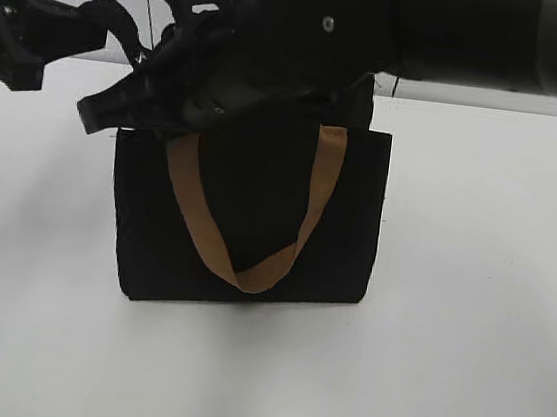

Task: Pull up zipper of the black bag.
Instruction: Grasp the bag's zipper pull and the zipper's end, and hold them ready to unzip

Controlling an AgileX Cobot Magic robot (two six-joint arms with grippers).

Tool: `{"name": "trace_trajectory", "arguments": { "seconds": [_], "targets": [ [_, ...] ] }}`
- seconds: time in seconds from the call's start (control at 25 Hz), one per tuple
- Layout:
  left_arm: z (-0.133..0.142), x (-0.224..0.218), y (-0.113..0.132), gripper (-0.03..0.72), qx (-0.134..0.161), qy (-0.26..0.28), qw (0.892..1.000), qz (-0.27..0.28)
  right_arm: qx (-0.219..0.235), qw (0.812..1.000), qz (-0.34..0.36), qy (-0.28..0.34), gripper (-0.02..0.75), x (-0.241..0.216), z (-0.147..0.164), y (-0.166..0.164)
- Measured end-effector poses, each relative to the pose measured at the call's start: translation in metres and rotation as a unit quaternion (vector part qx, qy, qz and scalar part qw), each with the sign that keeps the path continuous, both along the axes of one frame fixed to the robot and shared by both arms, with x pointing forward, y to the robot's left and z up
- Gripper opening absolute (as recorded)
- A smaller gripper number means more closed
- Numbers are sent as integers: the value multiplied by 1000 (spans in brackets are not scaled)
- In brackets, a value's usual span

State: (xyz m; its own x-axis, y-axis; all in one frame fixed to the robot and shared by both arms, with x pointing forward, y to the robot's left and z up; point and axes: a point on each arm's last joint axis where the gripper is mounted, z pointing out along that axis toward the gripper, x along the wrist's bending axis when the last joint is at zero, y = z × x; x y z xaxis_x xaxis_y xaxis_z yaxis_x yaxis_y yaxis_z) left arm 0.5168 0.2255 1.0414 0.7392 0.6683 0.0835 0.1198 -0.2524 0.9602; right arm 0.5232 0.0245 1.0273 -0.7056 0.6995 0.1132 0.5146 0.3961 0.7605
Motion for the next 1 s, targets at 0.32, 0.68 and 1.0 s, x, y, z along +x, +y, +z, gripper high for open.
{"name": "trace_trajectory", "arguments": {
  "seconds": [0.32, 0.68, 1.0],
  "targets": [
    [-2, -16, 9, 22, -5, 157, 985, 71, 51, 996, -52, 45, -15, 16, 14, -22],
    [-1, -13, 18, 22, -62, 211, 966, 139, 67, 995, -46, 62, -15, 19, 14, -25],
    [-3, -9, 25, 22, -79, 221, 952, 198, 42, 993, -59, 93, -15, 32, 8, -46]
  ]
}}
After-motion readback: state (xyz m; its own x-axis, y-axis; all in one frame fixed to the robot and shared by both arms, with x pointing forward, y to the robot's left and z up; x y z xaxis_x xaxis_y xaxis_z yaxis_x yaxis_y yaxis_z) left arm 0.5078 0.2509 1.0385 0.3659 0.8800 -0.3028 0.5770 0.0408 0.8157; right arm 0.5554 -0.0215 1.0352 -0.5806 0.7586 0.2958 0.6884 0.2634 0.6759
